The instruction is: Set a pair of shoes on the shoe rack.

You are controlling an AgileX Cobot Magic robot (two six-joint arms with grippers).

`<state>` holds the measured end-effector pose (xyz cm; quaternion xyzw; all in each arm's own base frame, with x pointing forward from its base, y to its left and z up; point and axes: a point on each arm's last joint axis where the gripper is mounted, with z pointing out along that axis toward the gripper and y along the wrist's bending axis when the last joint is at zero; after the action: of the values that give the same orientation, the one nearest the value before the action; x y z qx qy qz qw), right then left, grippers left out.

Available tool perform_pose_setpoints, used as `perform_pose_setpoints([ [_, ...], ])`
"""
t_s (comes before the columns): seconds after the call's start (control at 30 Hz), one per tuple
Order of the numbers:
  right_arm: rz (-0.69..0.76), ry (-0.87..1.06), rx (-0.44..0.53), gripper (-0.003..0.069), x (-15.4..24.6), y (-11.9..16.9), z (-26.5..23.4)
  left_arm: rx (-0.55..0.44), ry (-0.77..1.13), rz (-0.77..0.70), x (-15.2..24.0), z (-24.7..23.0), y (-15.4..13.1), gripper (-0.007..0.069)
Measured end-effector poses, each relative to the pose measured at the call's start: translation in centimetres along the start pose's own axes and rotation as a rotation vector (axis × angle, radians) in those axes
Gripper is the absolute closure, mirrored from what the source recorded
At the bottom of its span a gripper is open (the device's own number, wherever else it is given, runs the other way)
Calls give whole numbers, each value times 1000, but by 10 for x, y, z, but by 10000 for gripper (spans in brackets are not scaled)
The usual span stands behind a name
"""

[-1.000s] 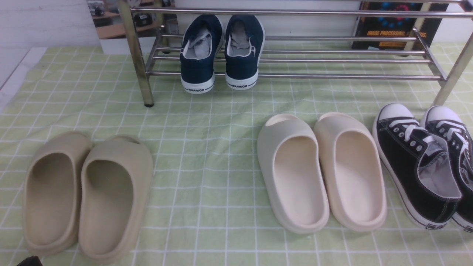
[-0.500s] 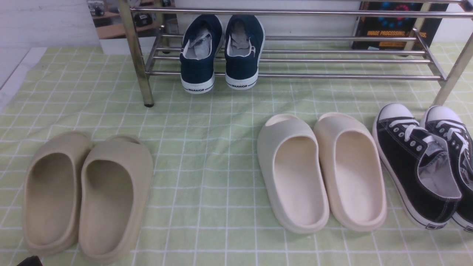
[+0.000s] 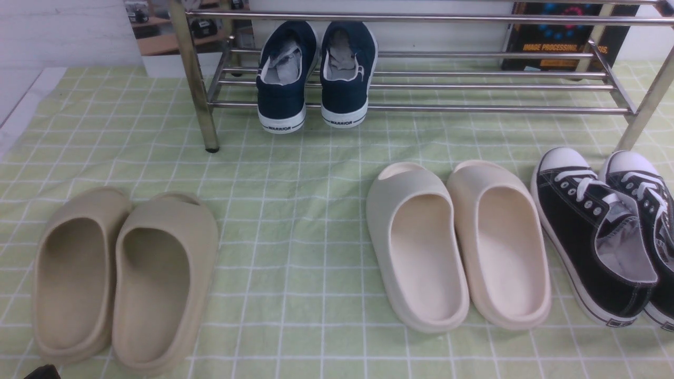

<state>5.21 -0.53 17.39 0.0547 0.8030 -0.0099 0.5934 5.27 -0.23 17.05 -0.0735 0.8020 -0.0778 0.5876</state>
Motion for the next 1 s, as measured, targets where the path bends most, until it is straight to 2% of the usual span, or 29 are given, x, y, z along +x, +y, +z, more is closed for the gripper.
perform_pose_setpoints([
  [1.0,0,0,0,419,0,0,0,0,0,-1,0,0,0,622],
])
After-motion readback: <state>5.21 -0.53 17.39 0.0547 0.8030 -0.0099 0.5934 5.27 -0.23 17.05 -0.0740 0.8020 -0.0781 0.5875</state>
